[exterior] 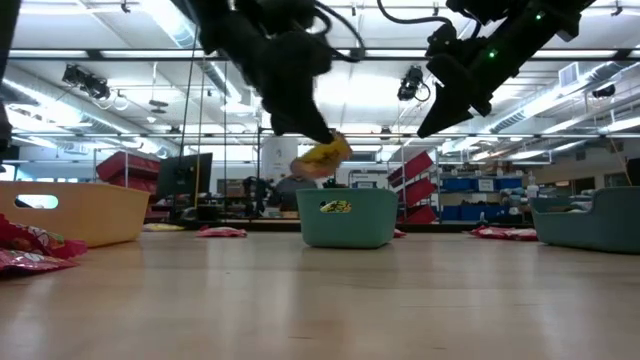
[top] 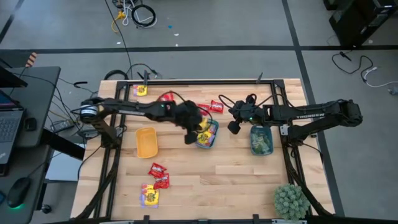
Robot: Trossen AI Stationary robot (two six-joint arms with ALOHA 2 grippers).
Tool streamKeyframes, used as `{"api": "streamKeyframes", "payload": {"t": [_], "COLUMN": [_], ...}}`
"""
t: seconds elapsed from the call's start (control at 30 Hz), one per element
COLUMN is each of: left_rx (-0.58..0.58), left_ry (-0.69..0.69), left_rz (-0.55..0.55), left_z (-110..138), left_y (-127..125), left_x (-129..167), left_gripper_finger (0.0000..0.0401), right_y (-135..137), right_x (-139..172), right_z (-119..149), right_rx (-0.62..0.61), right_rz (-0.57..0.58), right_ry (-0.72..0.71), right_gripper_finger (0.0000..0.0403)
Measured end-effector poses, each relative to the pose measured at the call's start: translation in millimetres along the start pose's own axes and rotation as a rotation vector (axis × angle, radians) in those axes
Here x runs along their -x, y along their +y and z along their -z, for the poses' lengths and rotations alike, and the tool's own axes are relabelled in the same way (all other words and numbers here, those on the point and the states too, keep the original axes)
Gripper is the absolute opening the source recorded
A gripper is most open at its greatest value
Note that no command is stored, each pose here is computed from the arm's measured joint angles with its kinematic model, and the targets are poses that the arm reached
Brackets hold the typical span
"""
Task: Sort candy
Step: Put the yellow candy pack into the green bin
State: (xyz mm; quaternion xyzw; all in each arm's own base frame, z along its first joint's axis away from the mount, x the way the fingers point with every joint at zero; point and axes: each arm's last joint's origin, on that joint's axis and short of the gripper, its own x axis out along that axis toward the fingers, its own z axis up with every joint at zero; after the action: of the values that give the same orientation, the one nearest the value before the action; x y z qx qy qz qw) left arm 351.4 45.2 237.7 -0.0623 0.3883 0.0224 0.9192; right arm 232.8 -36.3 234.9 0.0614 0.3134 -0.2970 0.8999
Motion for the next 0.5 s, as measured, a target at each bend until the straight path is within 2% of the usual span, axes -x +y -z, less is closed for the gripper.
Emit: {"api": "streamKeyframes", "payload": {"t": [0.13, 0.33, 0.5], "left_rx": [0.029, 0.042, 0.026], "left_ry": [0.048, 0.143, 0.175], "left_rz": [-0.023, -0.084, -0.082], "left_z": [-9.0, -14.5, -14.8], "left_y": [-7.3, -2.8, -2.8], "left_x": [-22.9, -53.2, -67.0], "left_gripper_finger": [0.0, 0.0, 0.0015], "right_y": [0.0, -0.1, -0.1], "right_x": [0.0, 0.0, 0.0], "right_z": [0.0, 0.3, 0.5], "right_rx": [-0.015, -0.013, -0.007], "right_rz": [0.0, 0.001, 0.001], "right_ry": [0.0, 0.003, 0.004], "right_gripper_finger": [0.0, 0.0, 0.0]}}
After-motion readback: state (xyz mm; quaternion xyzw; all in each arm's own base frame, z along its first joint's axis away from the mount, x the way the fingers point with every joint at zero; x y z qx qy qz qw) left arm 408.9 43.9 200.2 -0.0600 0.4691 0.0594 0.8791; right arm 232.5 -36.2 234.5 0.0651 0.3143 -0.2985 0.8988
